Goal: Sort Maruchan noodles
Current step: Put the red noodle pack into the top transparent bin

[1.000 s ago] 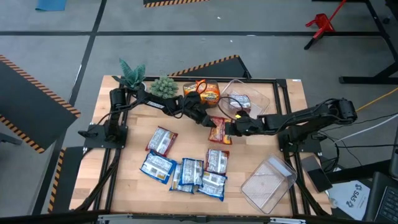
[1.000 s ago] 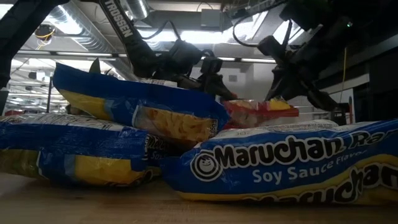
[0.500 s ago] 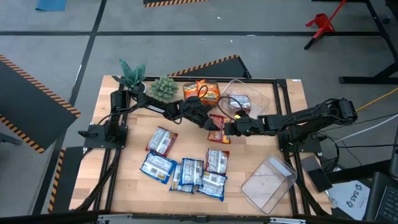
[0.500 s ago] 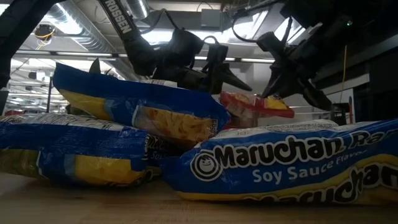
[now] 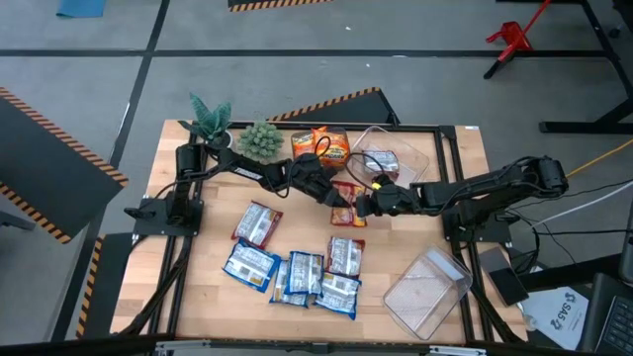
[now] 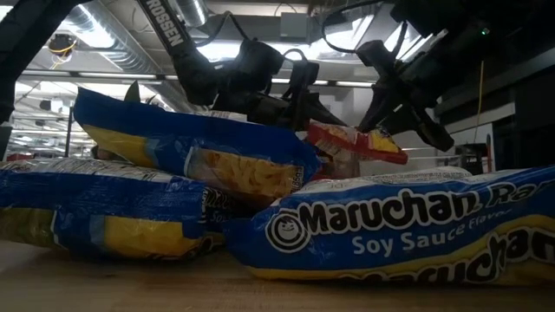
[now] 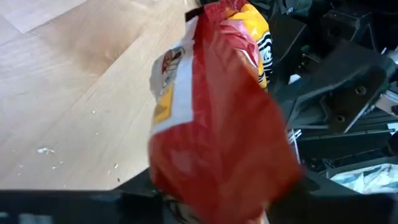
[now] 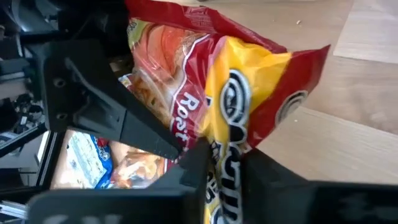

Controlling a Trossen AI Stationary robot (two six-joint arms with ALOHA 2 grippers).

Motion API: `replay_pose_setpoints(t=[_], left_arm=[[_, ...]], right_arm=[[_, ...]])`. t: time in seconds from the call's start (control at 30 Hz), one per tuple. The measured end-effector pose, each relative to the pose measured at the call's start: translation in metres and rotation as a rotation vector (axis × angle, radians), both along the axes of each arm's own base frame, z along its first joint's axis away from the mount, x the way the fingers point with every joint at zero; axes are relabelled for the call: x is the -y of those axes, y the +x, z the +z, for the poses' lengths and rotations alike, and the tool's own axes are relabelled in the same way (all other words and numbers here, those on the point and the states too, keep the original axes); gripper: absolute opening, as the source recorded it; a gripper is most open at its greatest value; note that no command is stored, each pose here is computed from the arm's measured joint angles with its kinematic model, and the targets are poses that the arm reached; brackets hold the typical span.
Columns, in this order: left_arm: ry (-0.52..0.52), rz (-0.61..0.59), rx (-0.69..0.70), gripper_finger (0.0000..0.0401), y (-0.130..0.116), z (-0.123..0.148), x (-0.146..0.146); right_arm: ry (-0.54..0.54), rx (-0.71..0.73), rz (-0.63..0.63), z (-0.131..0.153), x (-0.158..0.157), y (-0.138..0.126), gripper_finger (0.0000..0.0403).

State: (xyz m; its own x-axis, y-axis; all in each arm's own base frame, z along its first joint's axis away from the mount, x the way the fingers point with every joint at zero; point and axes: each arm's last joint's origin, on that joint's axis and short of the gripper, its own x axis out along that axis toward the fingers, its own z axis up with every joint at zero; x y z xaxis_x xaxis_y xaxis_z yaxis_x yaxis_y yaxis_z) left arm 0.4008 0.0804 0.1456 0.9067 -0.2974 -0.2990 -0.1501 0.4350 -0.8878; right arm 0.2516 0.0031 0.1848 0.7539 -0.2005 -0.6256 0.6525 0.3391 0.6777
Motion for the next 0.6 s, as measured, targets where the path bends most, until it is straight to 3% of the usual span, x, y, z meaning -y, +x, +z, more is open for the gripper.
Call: replay_pose_setpoints(t=[0.2, 0.33, 0.47, 0.6], left_arm=[[-0.008, -0.004, 0.001, 0.0095, 0.000, 0.000, -0.001], [-0.035, -0.002, 0.000, 0.0076, -0.001, 0.001, -0.006], [-0.046, 0.021, 0.006, 0.0073, -0.002, 0.003, -0.013], [-0.126, 0.076, 0.080, 0.0072, -0.002, 0.012, -0.023]], right_arm=[[0.008, -0.003, 0.040, 0.001, -0.001, -0.001, 0.0137], [0.018, 0.034, 0.061, 0.013, -0.001, -0.008, 0.0181], [0.033, 0.049, 0.081, 0.031, -0.001, -0.027, 0.0203], [0.036, 0.032, 0.073, 0.047, 0.000, -0.056, 0.0206]])
